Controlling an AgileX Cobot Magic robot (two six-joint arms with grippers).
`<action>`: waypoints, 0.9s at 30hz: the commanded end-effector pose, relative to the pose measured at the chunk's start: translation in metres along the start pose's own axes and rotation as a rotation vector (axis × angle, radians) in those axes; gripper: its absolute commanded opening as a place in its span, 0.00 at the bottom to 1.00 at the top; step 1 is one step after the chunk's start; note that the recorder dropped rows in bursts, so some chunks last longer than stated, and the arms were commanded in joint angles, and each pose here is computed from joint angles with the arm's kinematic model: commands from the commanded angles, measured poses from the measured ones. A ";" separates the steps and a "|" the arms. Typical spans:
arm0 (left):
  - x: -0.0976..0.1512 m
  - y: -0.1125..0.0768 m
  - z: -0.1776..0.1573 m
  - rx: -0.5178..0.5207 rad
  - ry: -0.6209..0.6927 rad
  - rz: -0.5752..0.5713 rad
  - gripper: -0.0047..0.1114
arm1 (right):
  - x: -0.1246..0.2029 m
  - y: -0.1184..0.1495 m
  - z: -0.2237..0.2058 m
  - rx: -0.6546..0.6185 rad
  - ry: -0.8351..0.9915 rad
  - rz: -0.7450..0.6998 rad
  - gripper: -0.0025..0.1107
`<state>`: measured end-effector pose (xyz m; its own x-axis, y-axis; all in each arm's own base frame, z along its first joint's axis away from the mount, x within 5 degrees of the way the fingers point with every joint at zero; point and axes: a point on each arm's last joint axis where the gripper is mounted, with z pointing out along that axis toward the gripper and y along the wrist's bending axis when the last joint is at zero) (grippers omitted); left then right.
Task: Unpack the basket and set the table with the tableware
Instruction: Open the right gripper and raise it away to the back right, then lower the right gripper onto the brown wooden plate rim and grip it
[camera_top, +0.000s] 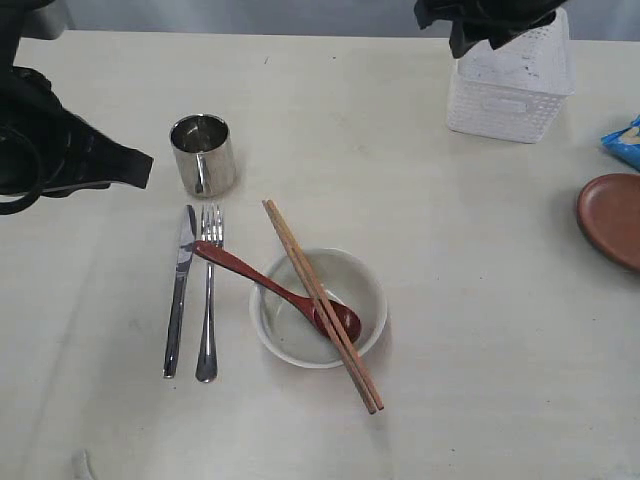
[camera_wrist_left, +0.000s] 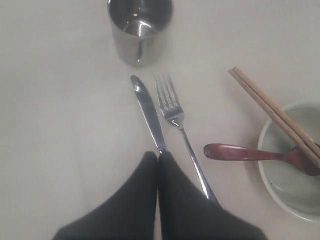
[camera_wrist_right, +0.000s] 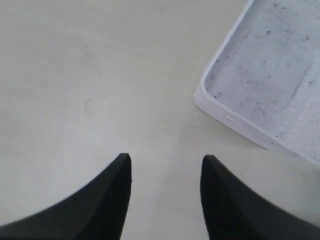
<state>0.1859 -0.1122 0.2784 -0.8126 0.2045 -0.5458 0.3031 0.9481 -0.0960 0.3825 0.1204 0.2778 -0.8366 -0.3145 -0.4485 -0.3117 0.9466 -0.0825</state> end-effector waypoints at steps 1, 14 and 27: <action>0.001 0.000 -0.001 0.006 -0.005 -0.003 0.04 | -0.007 -0.005 0.020 0.044 0.113 0.001 0.40; 0.002 -0.001 -0.001 0.014 0.002 -0.009 0.04 | 0.054 -0.158 0.020 0.223 0.366 0.558 0.32; 0.002 -0.001 -0.001 0.018 0.005 -0.004 0.04 | 0.158 -0.156 0.055 0.100 0.489 0.709 0.02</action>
<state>0.1853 -0.1131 0.2783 -0.8167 0.1986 -0.5418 0.3027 0.9468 -0.1092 0.3292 -0.0775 0.1830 -0.9190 0.3932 0.0283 0.3927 0.9194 -0.0219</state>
